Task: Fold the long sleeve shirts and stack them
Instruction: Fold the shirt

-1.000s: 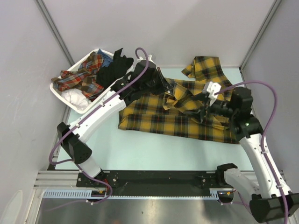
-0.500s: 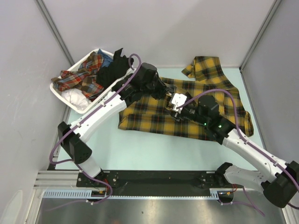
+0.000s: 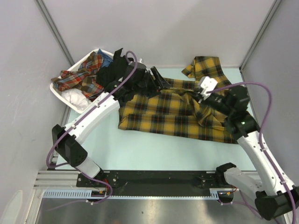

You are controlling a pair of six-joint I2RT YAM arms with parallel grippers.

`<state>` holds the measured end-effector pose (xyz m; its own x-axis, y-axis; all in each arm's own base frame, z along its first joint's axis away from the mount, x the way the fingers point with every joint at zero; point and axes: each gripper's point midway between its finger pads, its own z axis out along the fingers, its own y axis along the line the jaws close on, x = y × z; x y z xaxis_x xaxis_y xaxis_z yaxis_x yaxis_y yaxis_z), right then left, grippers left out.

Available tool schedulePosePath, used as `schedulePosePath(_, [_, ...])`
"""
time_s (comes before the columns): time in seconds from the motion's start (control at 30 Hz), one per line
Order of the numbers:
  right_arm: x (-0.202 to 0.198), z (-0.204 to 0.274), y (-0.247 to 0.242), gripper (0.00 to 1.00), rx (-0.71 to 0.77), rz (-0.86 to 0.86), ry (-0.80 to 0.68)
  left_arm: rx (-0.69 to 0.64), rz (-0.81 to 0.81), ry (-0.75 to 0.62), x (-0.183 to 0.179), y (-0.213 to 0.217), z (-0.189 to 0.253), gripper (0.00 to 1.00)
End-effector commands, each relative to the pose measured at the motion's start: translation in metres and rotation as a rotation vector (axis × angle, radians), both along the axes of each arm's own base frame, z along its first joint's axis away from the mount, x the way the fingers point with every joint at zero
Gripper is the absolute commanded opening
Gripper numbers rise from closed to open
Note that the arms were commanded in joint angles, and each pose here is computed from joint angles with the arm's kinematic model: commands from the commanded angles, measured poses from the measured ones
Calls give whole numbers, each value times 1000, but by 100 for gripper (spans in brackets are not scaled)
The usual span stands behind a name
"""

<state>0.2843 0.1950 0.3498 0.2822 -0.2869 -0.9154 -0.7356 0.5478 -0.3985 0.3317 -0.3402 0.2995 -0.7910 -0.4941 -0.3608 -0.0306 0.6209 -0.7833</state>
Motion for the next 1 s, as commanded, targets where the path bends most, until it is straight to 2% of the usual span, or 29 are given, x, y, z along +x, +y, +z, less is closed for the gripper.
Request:
schedulePosePath(0.0, [-33, 31, -10, 0, 55, 188, 41, 80, -225, -472, 7, 22, 66, 75])
schedulePosePath(0.03, [-35, 35, -13, 0, 58, 203, 48, 168, -287, -636, 4, 33, 81, 77])
schedulePosePath(0.07, [-40, 36, -15, 0, 60, 249, 59, 202, -368, -710, -3, 36, 79, 79])
schedulePosePath(0.1, [-44, 35, -16, 0, 56, 270, 72, 215, -436, -858, -11, 36, 95, 83])
schedulePosePath(0.13, [-47, 31, -16, 0, 55, 283, 105, 305, -503, -1063, -24, 46, 114, 89])
schedulePosePath(0.17, [-50, 32, -15, 0, 55, 301, 111, 323, -551, -1119, -34, 48, 108, 95])
schedulePosePath(0.2, [-49, 30, -16, 0, 57, 300, 123, 301, -643, -1239, -53, 43, 117, 99])
schedulePosePath(0.23, [-50, 30, -15, 0, 58, 302, 129, 338, -717, -1351, -63, 44, 119, 99])
schedulePosePath(0.27, [-49, 28, -15, 0, 60, 305, 136, 323, -812, -1394, -86, 42, 118, 99])
schedulePosePath(0.3, [-49, 28, -15, 0, 63, 306, 139, 367, -887, -1488, -96, 39, 116, 99])
schedulePosePath(0.37, [-49, 28, -13, 0, 75, 319, 154, 404, -999, -1523, -120, 25, 106, 99])
schedulePosePath(0.43, [-51, 30, -11, 0, 81, 332, 153, 527, -1011, -1581, -116, 17, 101, 99])
schedulePosePath(0.47, [-52, 30, -11, 0, 79, 336, 149, 541, -1036, -1612, -124, 9, 101, 99])
schedulePosePath(0.53, [-56, 31, -11, 0, 78, 340, 151, 633, -1046, -1640, -112, 2, 95, 98])
schedulePosePath(0.73, [-71, 26, -5, 0, 52, 385, 152, 731, -1183, -1751, -113, -30, 81, 99])
schedulePosePath(0.8, [-76, 24, -3, 0, 35, 399, 143, 763, -1225, -1776, -113, -39, 70, 95])
schedulePosePath(0.9, [-83, 19, 1, 0, 11, 416, 140, 774, -1257, -1795, -114, -49, 62, 74])
schedulePosePath(0.93, [-83, 15, 3, 0, 9, 418, 152, 764, -1239, -1812, -113, -53, 70, 57])
schedulePosePath(0.97, [-82, 14, 2, 0, 11, 407, 159, 752, -1223, -1801, -111, -56, 72, 48])
